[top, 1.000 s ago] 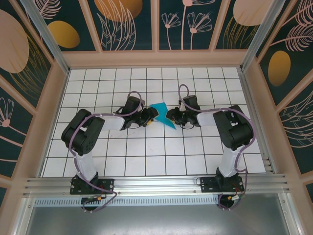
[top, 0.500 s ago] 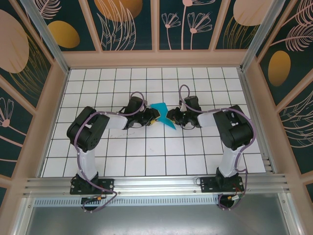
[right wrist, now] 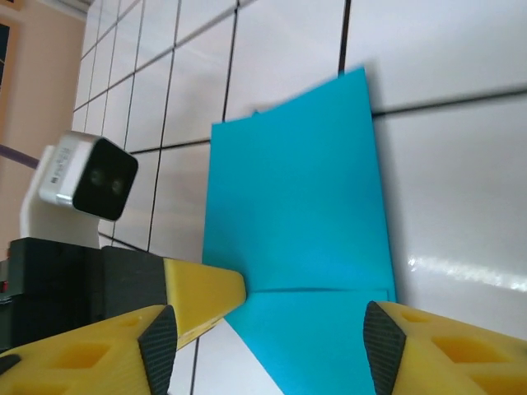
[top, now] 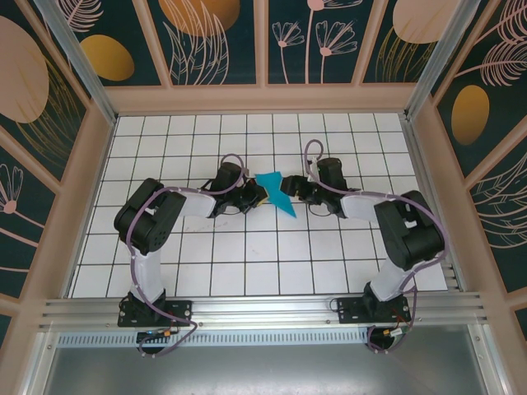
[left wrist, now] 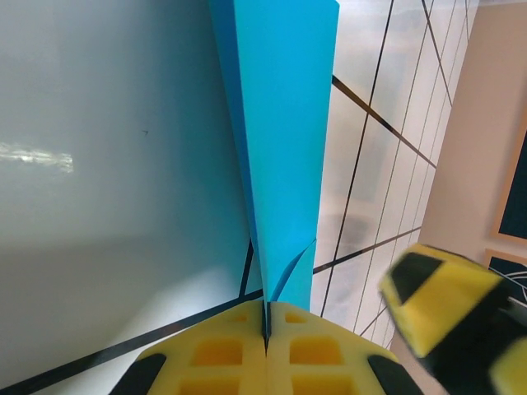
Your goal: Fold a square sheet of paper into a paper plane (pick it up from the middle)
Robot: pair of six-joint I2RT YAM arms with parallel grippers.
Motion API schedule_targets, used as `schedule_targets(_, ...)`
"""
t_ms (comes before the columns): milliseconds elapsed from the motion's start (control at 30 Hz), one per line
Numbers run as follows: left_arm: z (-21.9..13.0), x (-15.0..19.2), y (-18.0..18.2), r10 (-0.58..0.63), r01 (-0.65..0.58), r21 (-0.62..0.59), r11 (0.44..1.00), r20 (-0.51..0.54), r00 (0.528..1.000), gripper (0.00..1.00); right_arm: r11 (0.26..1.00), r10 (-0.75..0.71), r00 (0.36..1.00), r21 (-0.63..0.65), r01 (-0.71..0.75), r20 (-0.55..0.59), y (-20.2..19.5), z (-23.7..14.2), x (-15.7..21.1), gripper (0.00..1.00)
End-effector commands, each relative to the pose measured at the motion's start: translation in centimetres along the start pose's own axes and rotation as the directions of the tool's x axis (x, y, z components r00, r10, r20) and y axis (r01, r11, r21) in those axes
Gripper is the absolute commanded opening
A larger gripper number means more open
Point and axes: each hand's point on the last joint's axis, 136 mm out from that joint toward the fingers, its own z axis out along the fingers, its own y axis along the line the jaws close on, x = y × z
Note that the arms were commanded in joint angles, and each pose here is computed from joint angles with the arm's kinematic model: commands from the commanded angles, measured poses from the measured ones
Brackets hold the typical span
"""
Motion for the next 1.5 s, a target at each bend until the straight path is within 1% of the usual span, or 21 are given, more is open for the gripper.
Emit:
schedule_targets(0, -0.2, -0.3, -0.9, 0.028, -0.028, 0.001, 1.000, 0.007, 1.000, 0.00, 0.971, -0.214, 0.976, 0.114, 0.208, 0.041, -1.0, -1.1, 0.3, 0.65)
schedule_targets(100, -0.3, -0.1, -0.5, 0.025, -0.025, -0.018, 1.000, 0.001, 1.000, 0.00, 0.930, -0.344, 0.936, 0.168, 0.327, 0.080, -0.8, -1.8, 0.7, 0.62)
schedule_targets(133, -0.3, -0.4, -1.4, 0.034, -0.034, -0.004, 0.999, 0.007, 0.999, 0.00, 0.914, -0.385, 0.918, 0.175, 0.365, 0.095, -0.6, -2.1, 1.0, 0.62)
schedule_targets(233, -0.4, -0.6, -1.8, 0.036, -0.036, -0.008, 0.999, 0.008, 0.999, 0.00, 0.868, -0.489, 0.863, 0.166, 0.468, 0.124, 0.4, -2.5, 1.7, 0.62)
schedule_targets(300, -0.5, -0.6, -2.0, 0.036, -0.036, -0.009, 0.999, 0.007, 0.999, 0.00, 0.810, -0.582, 0.802, 0.183, 0.557, 0.135, 0.9, -2.5, 2.4, 0.61)
schedule_targets(333, -0.5, -0.6, -2.2, 0.038, -0.038, -0.004, 0.999, 0.007, 0.999, 0.00, 0.770, -0.634, 0.761, 0.195, 0.607, 0.138, 1.3, -2.4, 2.9, 0.61)
schedule_targets(367, -0.6, -0.6, -2.5, 0.040, -0.040, -0.002, 0.999, 0.007, 0.999, 0.00, 0.740, -0.670, 0.730, 0.206, 0.640, 0.138, 1.5, -2.4, 3.3, 0.60)
schedule_targets(600, -0.6, -0.8, -2.9, 0.043, -0.042, -0.008, 0.999, 0.003, 0.999, 0.00, 0.603, -0.790, 0.609, 0.269, 0.751, 0.074, 1.5, -0.4, 4.2, 0.54)
schedule_targets(633, -0.6, -0.8, -2.9, 0.041, -0.041, -0.012, 0.999, 0.004, 0.999, 0.00, 0.584, -0.802, 0.596, 0.279, 0.762, 0.050, 1.4, 0.1, 4.3, 0.48)
schedule_targets(700, -0.7, -0.8, -3.0, 0.041, -0.041, -0.014, 0.999, 0.003, 0.999, 0.00, 0.561, -0.809, 0.587, 0.313, 0.766, 0.011, 0.9, 1.1, 4.2, 0.41)
schedule_targets(800, -0.7, -0.8, -2.9, 0.041, -0.041, -0.025, 0.999, 0.001, 0.999, 0.00, 0.545, -0.821, 0.571, 0.328, 0.772, 0.020, 1.0, 1.9, 4.1, 0.40)
schedule_targets(900, -0.7, -0.7, -2.8, 0.040, -0.040, -0.032, 0.999, -0.002, 0.999, 0.00, 0.528, -0.835, 0.550, 0.320, 0.787, 0.023, 1.7, 2.5, 4.1, 0.41)
schedule_targets(1000, -0.9, -0.7, -2.9, 0.041, -0.041, -0.031, 0.999, -0.003, 0.999, 0.00, 0.494, -0.853, 0.521, 0.332, 0.804, 0.007, 1.5, 3.2, 4.2, 0.44)
schedule_targets(1067, -1.0, -0.7, -2.9, 0.039, -0.039, -0.034, 0.999, -0.002, 0.999, 0.00, 0.477, -0.859, 0.512, 0.344, 0.809, -0.012, 1.2, 3.8, 4.2, 0.44)
schedule_targets(1300, -1.5, -0.5, -3.3, 0.034, -0.034, -0.026, 0.999, -0.002, 0.999, 0.00, 0.439, -0.877, 0.479, 0.368, 0.820, -0.022, 1.1, 4.8, 3.5, 0.40)
schedule_targets(1367, -1.5, -0.5, -3.3, 0.033, -0.033, -0.031, 0.999, -0.002, 0.999, 0.00, 0.428, -0.880, 0.474, 0.388, 0.816, -0.028, 0.9, 4.8, 3.2, 0.37)
schedule_targets(1400, -1.6, -0.5, -3.4, 0.033, -0.033, -0.030, 0.999, -0.003, 0.999, 0.00, 0.422, -0.882, 0.470, 0.396, 0.815, -0.027, 0.9, 4.9, 3.1, 0.34)
schedule_targets(1467, -1.6, -0.5, -3.3, 0.030, -0.031, -0.035, 0.999, -0.004, 1.000, 0.00, 0.412, -0.886, 0.462, 0.404, 0.817, -0.031, 0.8, 4.9, 3.0, 0.31)
